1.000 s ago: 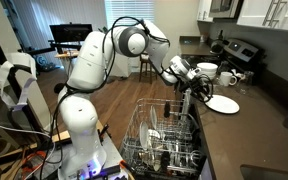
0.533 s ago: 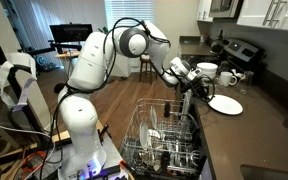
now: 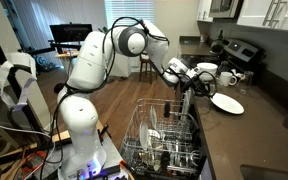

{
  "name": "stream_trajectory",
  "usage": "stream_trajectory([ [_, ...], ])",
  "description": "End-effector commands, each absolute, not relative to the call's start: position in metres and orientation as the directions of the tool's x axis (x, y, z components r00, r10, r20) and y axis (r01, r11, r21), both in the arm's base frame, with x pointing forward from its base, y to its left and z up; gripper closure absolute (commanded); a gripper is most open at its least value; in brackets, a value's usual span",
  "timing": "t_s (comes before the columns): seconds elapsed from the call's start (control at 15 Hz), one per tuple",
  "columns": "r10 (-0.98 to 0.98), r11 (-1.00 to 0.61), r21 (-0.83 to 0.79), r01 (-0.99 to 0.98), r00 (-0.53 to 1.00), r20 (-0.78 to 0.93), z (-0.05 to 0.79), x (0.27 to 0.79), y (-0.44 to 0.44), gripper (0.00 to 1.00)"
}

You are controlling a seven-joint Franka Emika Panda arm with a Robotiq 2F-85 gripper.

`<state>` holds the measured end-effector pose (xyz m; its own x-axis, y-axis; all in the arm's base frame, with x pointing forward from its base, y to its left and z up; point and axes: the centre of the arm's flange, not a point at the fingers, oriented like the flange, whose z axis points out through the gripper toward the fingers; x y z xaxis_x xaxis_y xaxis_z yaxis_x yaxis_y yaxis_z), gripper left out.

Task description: Take the white plate from the countertop and place it in the dishwasher at the left

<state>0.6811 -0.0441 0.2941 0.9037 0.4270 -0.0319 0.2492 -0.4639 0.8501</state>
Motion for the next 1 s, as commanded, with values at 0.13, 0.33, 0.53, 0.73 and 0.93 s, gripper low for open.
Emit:
stream_trajectory([
  [0.13,0.422,-0.324,0.919,0.225,0.904,-0.073,0.326,0.654,-0.028,0.96],
  [0.33,0.437,-0.255,0.943,0.214,0.895,-0.085,0.337,0.642,-0.011,0.96],
  [0.53,0.455,-0.236,0.947,0.216,0.886,-0.089,0.350,0.628,0.012,0.96],
  [0.73,0.475,-0.270,0.934,0.233,0.876,-0.081,0.364,0.614,0.032,0.96],
  [0.93,0.503,-0.314,0.917,0.246,0.862,-0.059,0.376,0.598,0.049,0.96],
])
